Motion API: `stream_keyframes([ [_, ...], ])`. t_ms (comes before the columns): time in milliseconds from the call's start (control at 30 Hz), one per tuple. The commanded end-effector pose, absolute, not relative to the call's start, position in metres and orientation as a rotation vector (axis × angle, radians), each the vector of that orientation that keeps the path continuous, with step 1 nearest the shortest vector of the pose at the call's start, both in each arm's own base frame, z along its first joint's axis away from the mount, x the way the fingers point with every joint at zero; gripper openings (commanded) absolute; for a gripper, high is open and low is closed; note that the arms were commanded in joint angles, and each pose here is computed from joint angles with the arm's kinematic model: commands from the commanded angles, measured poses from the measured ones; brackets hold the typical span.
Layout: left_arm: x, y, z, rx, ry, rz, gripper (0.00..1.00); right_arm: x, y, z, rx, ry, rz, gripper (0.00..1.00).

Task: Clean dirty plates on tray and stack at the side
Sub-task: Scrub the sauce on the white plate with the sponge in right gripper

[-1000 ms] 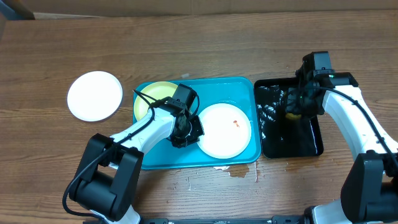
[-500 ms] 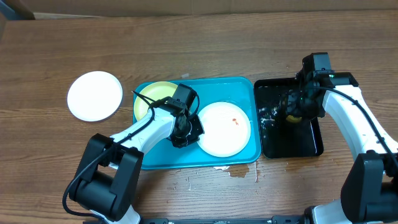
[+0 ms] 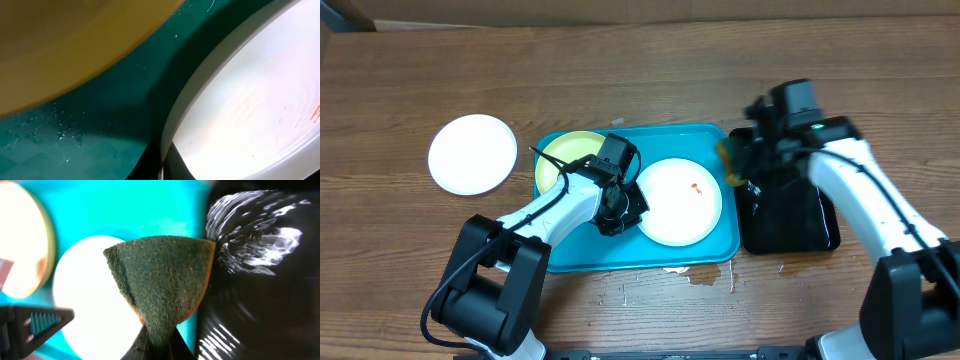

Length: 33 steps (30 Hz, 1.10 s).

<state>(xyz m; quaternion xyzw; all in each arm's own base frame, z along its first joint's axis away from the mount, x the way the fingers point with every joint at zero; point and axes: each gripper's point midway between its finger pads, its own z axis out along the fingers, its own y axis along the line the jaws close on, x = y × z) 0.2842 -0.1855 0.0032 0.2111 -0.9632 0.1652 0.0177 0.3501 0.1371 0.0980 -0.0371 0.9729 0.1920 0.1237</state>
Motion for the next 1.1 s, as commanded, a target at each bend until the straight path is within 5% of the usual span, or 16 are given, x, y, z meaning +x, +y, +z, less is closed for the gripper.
stream_keyframes([
  [0, 0.287, -0.168, -0.009, 0.746, -3.014, 0.389, 0.04, 0.352, 0.154, 0.106, -0.236, 2.795, 0.388, 0.04],
  [567, 0.287, -0.168, -0.009, 0.743, -3.014, 0.389, 0.04, 0.365, 0.155, 0.042, -0.426, 2.717, -0.369, 0.04],
  [1067, 0.286, -0.169, -0.009, 0.737, -3.007, 0.402, 0.04, 0.348, 0.178, -0.005, -0.490, 2.802, -0.191, 0.04],
])
